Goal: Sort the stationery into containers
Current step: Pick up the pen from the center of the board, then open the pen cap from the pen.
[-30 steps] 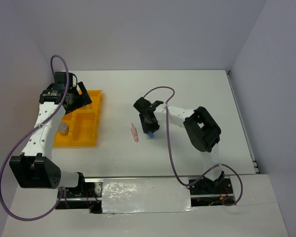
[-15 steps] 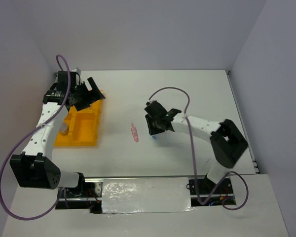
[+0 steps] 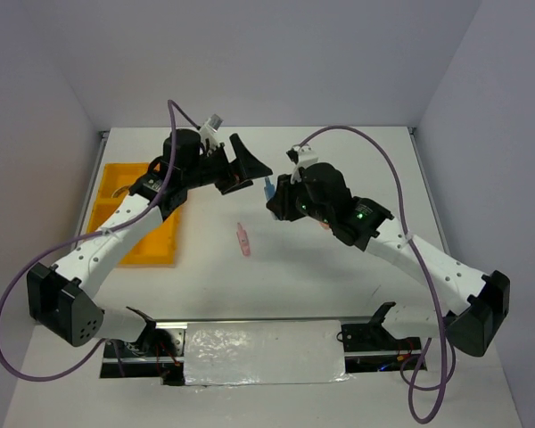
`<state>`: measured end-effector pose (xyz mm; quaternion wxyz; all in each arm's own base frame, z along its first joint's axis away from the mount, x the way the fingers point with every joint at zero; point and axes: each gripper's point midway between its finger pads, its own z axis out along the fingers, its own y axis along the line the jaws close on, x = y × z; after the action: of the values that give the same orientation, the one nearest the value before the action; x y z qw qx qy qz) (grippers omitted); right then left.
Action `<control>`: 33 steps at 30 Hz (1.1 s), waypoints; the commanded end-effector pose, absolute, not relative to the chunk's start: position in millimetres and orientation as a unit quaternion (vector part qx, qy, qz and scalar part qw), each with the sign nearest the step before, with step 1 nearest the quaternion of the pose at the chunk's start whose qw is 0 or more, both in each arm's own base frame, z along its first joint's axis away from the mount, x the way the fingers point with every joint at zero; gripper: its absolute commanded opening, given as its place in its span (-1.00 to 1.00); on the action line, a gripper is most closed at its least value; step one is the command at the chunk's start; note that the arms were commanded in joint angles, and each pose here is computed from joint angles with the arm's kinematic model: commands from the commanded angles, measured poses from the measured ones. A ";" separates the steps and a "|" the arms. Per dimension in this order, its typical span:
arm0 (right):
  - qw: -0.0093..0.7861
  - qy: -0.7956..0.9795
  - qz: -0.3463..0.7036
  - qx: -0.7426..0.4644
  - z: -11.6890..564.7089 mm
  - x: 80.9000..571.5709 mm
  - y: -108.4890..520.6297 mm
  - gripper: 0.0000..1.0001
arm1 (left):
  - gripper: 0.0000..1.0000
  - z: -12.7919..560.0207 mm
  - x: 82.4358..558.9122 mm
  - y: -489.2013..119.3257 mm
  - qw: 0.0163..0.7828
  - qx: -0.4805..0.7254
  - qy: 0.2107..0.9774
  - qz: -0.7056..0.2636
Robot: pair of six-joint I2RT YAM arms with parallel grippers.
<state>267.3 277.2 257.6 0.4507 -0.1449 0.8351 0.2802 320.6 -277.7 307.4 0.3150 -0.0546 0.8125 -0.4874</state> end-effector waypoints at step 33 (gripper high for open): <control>0.448 0.825 0.298 -0.174 286.2 247.8 273.0 -1.00 | -1.00 328.2 336.6 -313.9 0.372 0.000 0.817 -0.441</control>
<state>260.2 268.1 288.5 0.4624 -0.1469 0.8276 0.2823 313.7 -326.0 307.6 0.3110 0.0000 0.8261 -0.4699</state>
